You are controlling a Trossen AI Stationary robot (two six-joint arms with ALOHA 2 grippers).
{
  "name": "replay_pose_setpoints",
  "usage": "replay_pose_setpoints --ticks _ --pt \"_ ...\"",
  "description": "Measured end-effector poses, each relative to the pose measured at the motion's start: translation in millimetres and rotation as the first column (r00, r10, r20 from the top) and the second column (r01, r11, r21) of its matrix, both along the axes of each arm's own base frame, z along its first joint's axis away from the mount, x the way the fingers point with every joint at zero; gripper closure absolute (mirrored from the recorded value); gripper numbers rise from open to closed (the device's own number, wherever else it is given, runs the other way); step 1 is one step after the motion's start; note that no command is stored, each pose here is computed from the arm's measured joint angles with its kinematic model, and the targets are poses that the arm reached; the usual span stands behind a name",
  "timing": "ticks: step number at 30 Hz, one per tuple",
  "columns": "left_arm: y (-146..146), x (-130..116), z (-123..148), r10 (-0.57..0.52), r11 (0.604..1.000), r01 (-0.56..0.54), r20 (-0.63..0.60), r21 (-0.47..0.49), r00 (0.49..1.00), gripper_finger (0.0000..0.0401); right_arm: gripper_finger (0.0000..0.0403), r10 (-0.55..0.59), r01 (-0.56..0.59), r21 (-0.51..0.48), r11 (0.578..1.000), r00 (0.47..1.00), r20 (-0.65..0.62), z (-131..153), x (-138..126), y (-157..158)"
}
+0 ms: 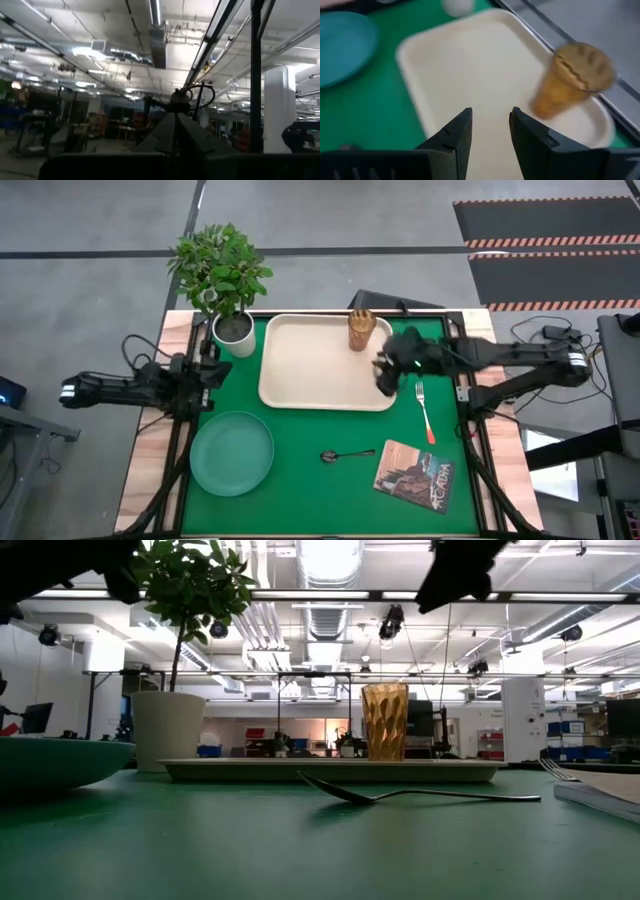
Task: Pick and place plate/cup/fork/spoon on tray
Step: Put the green plate beside the brown glass on the white tray
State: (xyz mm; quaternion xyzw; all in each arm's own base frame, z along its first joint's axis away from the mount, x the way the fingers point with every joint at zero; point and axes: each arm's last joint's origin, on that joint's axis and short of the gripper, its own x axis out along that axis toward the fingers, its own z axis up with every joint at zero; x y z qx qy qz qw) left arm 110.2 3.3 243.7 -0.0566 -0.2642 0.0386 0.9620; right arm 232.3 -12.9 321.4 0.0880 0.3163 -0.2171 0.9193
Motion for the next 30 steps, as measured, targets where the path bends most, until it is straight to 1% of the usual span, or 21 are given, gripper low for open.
replay_pose_setpoints --ticks 4,8,11,14,16,17,20,23,26,28,30 --pt "-2 15 10 -0.036 0.999 0.035 -0.045 -0.029 0.998 0.0401 0.0282 0.124 -0.12 -0.077 0.99 0.99 0.059 -25 -21 14" --pt "-12 32 25 -0.098 0.995 0.096 -0.079 -0.03 0.992 0.0401 0.0282 0.2 -0.182 -0.135 0.974 0.971 0.131 -44 -37 19" --pt "-22 46 34 -0.135 0.991 0.132 -0.11 -0.037 0.985 0.0401 0.0282 0.242 -0.215 -0.154 0.964 0.952 0.187 -53 -48 20" --pt "-33 63 40 -0.109 0.993 0.098 -0.165 -0.072 0.98 0.0401 0.0282 0.271 -0.241 -0.155 0.958 0.938 0.216 -58 -59 20" --pt "-41 74 40 -0.098 0.993 0.079 -0.234 -0.088 0.967 0.0401 0.0282 0.287 -0.256 -0.152 0.955 0.929 0.236 -61 -66 20" --pt "-46 79 40 -0.1 0.993 0.077 -0.267 -0.093 0.959 0.0401 0.0282 0.289 -0.258 -0.153 0.954 0.926 0.242 -63 -69 20" --pt "-61 92 50 -0.122 0.986 0.08 -0.31 -0.144 0.943 0.0401 0.0282 0.31 -0.278 -0.155 0.948 0.916 0.256 -67 -78 19" --pt "-76 105 53 -0.168 0.975 0.092 -0.401 -0.203 0.901 0.0401 0.0282 0.322 -0.284 -0.171 0.943 0.91 0.262 -72 -85 19" --pt "-87 116 60 -0.223 0.949 0.081 -0.468 -0.305 0.855 0.0401 0.0282 0.339 -0.293 -0.201 0.935 0.903 0.262 -74 -90 19" --pt "-92 123 65 -0.25 0.931 0.055 -0.522 -0.36 0.815 0.0401 0.0282 0.349 -0.296 -0.22 0.929 0.898 0.266 -74 -91 18" --pt "-96 133 67 -0.266 0.913 0.005 -0.586 -0.408 0.766 0.0401 0.0282 0.362 -0.302 -0.242 0.922 0.893 0.266 -73 -93 18"
